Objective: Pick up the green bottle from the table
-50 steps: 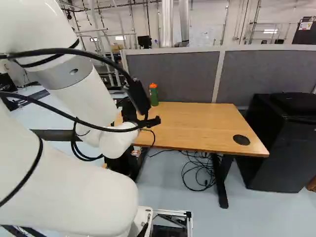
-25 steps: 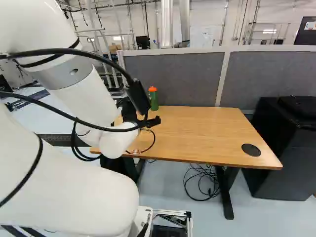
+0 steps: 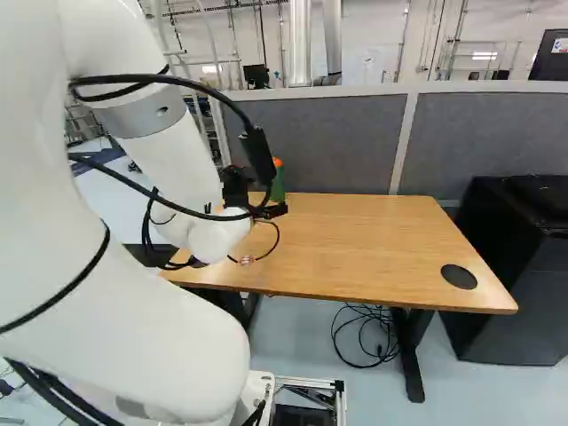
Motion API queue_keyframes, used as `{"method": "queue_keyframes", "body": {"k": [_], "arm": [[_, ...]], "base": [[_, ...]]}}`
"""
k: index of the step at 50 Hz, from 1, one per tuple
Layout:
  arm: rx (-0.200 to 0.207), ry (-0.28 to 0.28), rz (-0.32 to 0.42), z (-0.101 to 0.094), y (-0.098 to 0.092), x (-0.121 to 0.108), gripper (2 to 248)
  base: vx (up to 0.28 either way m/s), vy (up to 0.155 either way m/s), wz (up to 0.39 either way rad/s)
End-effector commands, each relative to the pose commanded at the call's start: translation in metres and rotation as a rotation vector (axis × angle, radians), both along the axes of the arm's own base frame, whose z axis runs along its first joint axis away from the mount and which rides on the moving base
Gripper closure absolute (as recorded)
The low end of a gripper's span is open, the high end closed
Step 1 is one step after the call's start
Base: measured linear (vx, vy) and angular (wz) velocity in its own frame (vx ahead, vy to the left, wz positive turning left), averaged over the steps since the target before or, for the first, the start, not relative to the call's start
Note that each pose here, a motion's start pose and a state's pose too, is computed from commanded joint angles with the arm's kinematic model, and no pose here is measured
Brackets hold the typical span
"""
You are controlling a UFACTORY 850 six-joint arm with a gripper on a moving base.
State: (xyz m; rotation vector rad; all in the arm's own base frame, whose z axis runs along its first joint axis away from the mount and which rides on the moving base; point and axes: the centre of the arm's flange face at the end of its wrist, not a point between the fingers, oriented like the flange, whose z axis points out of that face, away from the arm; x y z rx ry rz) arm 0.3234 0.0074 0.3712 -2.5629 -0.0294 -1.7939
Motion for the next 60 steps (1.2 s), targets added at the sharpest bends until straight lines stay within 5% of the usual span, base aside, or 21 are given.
{"method": "queue_keyframes", "body": {"k": [60], "arm": [[0.0,-0.011,-0.003,0.0,0.001,0.125,3]], "base": [[0.0,0.0,0.0]]}}
